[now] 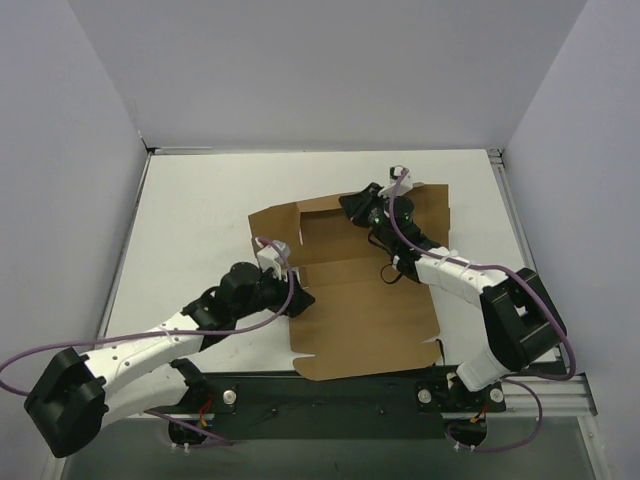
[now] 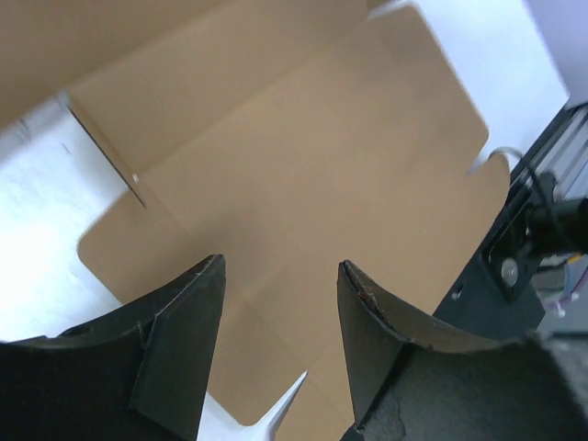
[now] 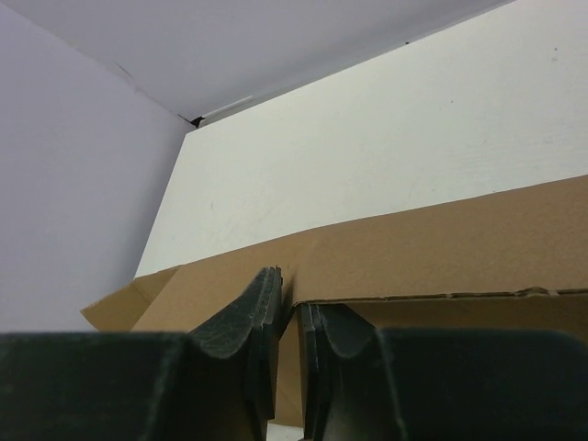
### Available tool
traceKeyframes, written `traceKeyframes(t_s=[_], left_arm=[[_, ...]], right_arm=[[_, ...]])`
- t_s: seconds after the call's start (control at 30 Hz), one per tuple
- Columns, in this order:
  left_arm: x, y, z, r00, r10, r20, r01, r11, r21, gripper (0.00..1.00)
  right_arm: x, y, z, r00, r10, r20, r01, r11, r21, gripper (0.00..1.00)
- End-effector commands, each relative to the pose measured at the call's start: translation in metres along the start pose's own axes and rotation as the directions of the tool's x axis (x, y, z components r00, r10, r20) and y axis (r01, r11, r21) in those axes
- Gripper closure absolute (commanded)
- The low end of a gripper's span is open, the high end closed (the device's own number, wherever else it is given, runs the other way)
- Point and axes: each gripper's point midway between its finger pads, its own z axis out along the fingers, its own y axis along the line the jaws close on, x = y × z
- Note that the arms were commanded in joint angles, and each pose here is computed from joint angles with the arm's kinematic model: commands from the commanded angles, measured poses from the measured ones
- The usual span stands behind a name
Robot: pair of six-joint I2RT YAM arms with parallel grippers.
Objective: Fold the paper box
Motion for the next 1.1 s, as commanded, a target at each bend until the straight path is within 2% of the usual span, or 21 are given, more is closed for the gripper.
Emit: traceKeyframes(t_s=[0.0, 0.13, 0.27, 0.4, 0.5, 0.63, 0.8, 1.0, 1.07], left_arm=[[0.018, -0.013, 0.017, 0.998, -0.058, 0.010, 0.058, 0.998, 0.028, 0.39], [0.050, -0.030, 0.034, 0.996, 0.001, -0.093, 0.006, 0.997, 0.079, 0.39], [0.059, -0.026, 0.041, 0.989, 0.038, -0.141, -0.035, 0.999, 0.023, 0.40], [0.025, -0.035, 0.030, 0.998, 0.052, -0.039, -0.051, 0.998, 0.036, 0.38], [0.005, -0.041, 0.022, 0.998, 0.057, -0.015, -0.056, 0.997, 0.045, 0.36], [-0.017, -0.042, 0.009, 0.999, 0.035, 0.029, -0.037, 0.997, 0.067, 0.36], [-0.036, -0.031, -0.006, 0.997, 0.032, 0.077, -0.036, 0.998, 0.049, 0.35], [-0.039, -0.020, -0.013, 0.995, 0.033, 0.089, -0.035, 0.999, 0.023, 0.35], [-0.039, -0.019, -0.013, 0.996, 0.025, 0.088, -0.027, 0.999, 0.018, 0.35]], right_arm=[[-0.027, 0.022, -0.014, 0.992, -0.052, 0.117, 0.061, 0.995, -0.076, 1.00], [-0.024, 0.018, -0.020, 0.991, -0.059, 0.117, 0.067, 0.996, -0.059, 1.00], [-0.033, 0.010, -0.024, 0.988, -0.068, 0.136, 0.057, 0.995, 0.081, 1.00], [-0.049, -0.003, -0.040, 0.973, -0.068, 0.222, 0.007, 0.964, 0.265, 1.00], [-0.060, 0.003, -0.045, 0.965, -0.028, 0.262, -0.052, 0.955, 0.291, 1.00], [-0.071, -0.011, -0.056, 0.946, 0.002, 0.323, -0.129, 0.920, 0.371, 1.00], [-0.078, -0.018, -0.062, 0.925, 0.010, 0.381, -0.174, 0.901, 0.398, 1.00], [-0.079, -0.024, -0.058, 0.877, 0.063, 0.477, -0.256, 0.900, 0.353, 1.00], [-0.072, -0.022, -0.053, 0.879, 0.056, 0.473, -0.254, 0.896, 0.366, 1.00]])
